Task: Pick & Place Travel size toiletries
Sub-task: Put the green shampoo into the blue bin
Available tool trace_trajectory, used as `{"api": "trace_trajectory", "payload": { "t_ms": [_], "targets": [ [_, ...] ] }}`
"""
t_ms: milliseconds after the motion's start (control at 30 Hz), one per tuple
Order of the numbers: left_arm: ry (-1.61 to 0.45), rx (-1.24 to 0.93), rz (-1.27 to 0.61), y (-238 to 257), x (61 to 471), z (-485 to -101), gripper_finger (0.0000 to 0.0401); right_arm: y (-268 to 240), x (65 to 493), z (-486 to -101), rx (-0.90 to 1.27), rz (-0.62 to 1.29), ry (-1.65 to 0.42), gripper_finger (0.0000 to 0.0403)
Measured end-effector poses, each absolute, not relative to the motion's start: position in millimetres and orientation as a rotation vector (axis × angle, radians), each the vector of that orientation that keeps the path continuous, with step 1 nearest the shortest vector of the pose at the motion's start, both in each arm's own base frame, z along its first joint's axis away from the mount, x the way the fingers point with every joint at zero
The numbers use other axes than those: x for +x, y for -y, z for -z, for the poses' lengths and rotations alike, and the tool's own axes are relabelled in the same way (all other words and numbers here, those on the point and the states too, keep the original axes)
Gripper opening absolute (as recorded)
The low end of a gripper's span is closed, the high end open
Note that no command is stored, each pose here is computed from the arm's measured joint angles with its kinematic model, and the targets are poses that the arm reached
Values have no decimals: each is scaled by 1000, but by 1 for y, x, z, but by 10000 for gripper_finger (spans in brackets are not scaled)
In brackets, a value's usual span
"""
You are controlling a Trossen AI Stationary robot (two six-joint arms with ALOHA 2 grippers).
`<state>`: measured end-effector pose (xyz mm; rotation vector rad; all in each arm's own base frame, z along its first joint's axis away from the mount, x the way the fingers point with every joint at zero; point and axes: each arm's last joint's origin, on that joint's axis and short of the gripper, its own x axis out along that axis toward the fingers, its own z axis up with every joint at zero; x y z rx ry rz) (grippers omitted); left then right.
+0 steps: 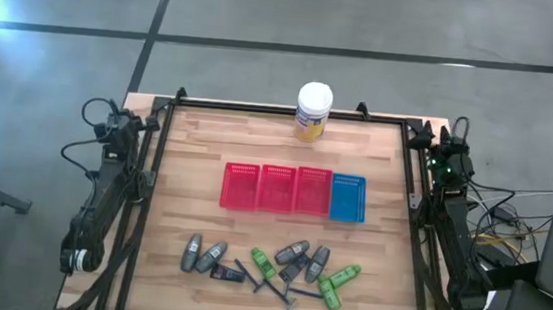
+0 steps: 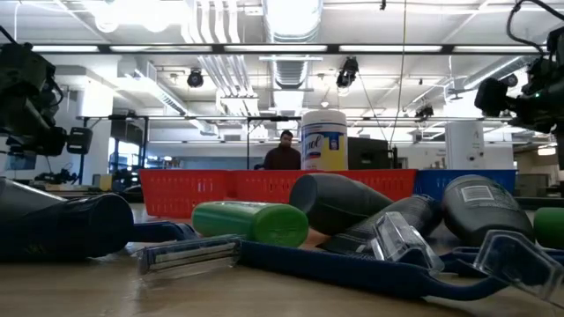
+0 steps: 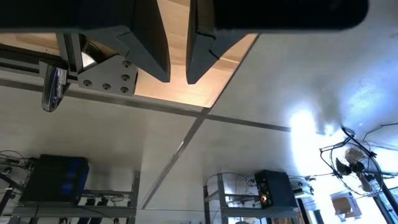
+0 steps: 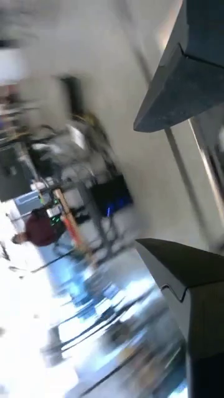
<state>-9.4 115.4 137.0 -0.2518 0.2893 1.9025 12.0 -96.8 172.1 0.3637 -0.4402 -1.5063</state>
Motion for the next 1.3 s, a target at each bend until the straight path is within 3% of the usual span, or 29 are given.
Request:
{"api": "trace_trajectory", "payload": {
  "t_ms": [100, 200, 300, 467, 633, 767, 967, 1167, 1300],
  "targets": [
    [-290, -252, -1902, -115, -9, -137, 58, 97, 13, -169, 706, 1408, 712, 277],
    [-289, -252, -1902, -115, -9, -137, 58, 97, 15, -168, 830, 1319, 773, 269],
    [-288, -250, -1903, -115, -9, -137, 58, 95, 23, -169, 1047, 1017, 735, 261],
    [-284, -248, -1903, -116, -9, -137, 58, 85, 38, -181, 1046, 530, 490, 248],
    [-284, -248, -1903, -116, -9, -137, 58, 69, 48, -213, 991, 239, 505, 243],
    [-284, -248, -1902, -116, -9, -137, 58, 55, 57, -234, 1035, 195, 331, 244],
    [-284, -248, -1902, -116, -9, -137, 58, 32, 66, -242, 1173, 302, -187, 240],
    [-284, -248, -1902, -116, -9, -137, 58, 16, 89, -261, 1093, 146, -445, 247],
    [-284, -247, -1902, -116, -9, -137, 58, 7, 110, -253, 1049, 124, -606, 248]
  ]
}}
